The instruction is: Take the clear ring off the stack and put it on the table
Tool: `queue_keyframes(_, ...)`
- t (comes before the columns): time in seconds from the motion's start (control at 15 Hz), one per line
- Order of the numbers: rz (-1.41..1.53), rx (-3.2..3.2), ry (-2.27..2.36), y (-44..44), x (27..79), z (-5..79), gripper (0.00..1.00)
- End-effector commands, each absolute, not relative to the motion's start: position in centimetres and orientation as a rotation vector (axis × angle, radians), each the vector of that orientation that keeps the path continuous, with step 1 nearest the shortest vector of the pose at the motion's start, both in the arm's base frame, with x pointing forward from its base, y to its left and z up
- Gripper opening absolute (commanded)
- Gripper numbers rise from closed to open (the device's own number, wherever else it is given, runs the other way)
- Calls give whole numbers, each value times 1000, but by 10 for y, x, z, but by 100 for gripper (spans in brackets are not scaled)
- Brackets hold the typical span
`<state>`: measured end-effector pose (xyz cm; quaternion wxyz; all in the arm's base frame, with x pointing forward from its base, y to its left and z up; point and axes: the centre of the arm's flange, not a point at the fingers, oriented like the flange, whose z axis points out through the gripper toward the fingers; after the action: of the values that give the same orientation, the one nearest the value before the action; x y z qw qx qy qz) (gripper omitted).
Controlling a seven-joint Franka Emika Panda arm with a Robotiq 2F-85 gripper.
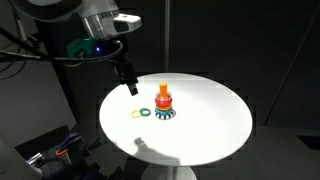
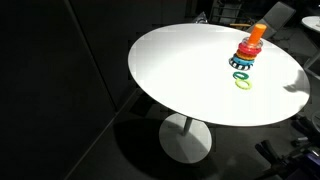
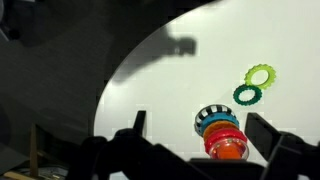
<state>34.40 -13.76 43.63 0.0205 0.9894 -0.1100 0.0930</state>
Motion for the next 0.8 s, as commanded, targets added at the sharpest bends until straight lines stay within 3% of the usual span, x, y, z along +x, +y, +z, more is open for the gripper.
queue_keyframes(0.0,299,3085,-326,-149,378,436,100)
queue_keyframes(0.73,250,3141,-214,-137,448,408,100)
